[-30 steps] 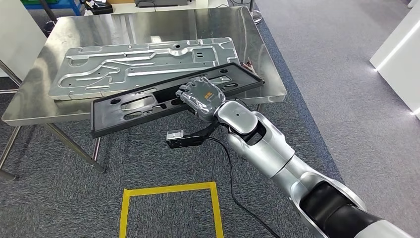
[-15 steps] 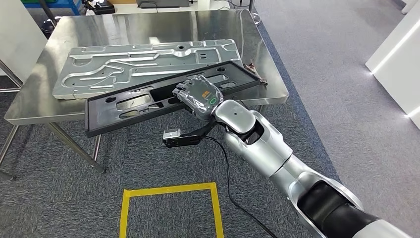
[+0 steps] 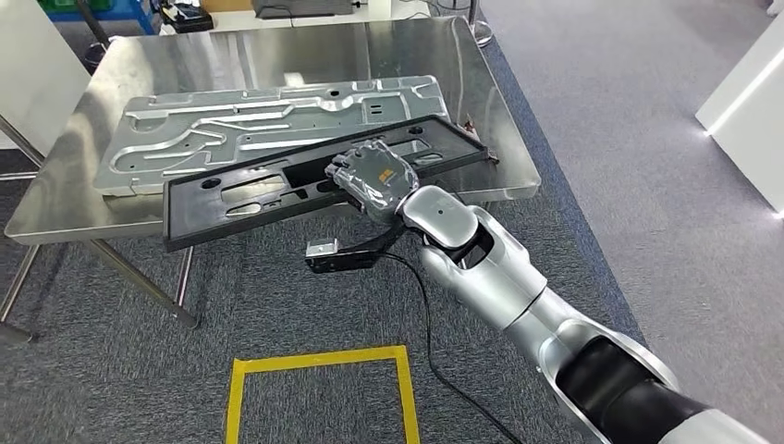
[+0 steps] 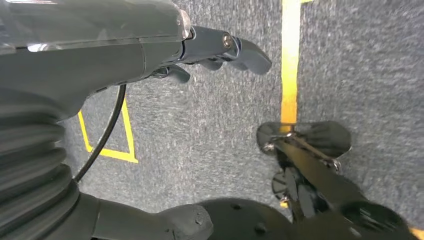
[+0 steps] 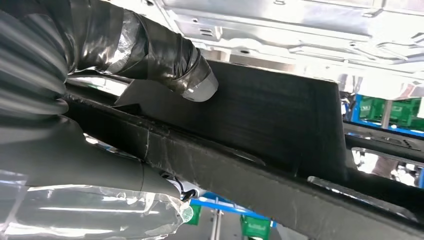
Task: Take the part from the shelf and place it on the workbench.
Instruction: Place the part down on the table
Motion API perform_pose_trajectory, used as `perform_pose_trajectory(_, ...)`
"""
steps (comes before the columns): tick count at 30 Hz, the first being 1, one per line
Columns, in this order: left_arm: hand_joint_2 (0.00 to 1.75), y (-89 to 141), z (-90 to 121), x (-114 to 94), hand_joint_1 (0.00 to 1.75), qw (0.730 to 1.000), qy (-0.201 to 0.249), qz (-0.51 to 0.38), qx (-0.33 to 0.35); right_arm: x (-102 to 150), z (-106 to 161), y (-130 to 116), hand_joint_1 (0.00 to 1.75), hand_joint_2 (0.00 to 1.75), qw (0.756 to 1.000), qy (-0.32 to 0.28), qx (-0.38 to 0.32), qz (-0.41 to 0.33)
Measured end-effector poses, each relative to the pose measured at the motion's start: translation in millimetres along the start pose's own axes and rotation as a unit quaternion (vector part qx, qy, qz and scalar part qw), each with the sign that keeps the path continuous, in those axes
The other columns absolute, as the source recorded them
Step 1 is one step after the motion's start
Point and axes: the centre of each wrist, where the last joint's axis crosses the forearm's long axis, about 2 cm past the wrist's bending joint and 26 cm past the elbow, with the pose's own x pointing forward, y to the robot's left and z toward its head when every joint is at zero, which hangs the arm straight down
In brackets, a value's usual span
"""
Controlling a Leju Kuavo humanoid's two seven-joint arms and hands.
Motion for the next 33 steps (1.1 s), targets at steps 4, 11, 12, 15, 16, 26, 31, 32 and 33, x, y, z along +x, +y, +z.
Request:
perform_pose_trajectory(4, 1.75, 0.2, 0.3, -0.8, 0.00, 1.000, 0.001, 0.000, 0.000, 0.2, 0.4, 1.1, 1.75, 1.75, 1.000, 0.000, 0.002, -0.001)
perform_pose_trajectory(11, 1.75, -0.6, -0.2, 0.3, 0.00, 1.000, 0.000, -0.001, -0.001, -0.2, -0.3, -0.1, 1.75, 1.75, 1.000, 0.000, 0.001, 0.000)
perform_pose_trajectory(12, 1.75, -0.6, -0.1, 0.1, 0.00, 1.000, 0.000, -0.001, -0.001, -0.2, -0.5, -0.3, 1.75, 1.75, 1.000, 0.000, 0.000, 0.000)
perform_pose_trajectory(15, 1.75, -0.5, -0.1, 0.1, 0.00, 1.000, 0.000, -0.001, -0.001, -0.4, -0.2, 0.1, 1.75, 1.75, 1.000, 0.000, 0.001, 0.000)
perform_pose_trajectory(16, 1.75, -0.5, -0.2, 0.4, 0.00, 1.000, 0.000, -0.001, -0.001, -0.3, 0.3, 0.9, 1.75, 1.75, 1.000, 0.001, 0.002, 0.000)
perform_pose_trajectory(26, 1.75, -2.4, -0.7, 1.2, 0.00, 1.000, -0.001, -0.001, -0.002, -1.4, 1.4, 1.8, 1.75, 1.75, 1.000, 0.002, 0.003, 0.000)
perform_pose_trajectory(31, 1.75, -1.4, -0.5, 0.8, 0.00, 1.000, -0.001, -0.004, -0.002, -1.9, 1.7, 1.9, 1.75, 1.75, 1.000, 0.003, 0.003, 0.000)
perform_pose_trajectory(32, 1.75, -1.3, -0.4, 0.6, 0.00, 1.000, -0.001, -0.004, -0.002, -1.7, 2.3, 2.9, 1.75, 1.75, 1.000, 0.003, 0.005, -0.001)
perform_pose_trajectory(33, 1.75, -1.1, -0.2, 0.0, 0.00, 1.000, 0.000, -0.004, -0.001, -1.5, 2.9, 3.9, 1.75, 1.75, 1.000, 0.003, 0.006, -0.001)
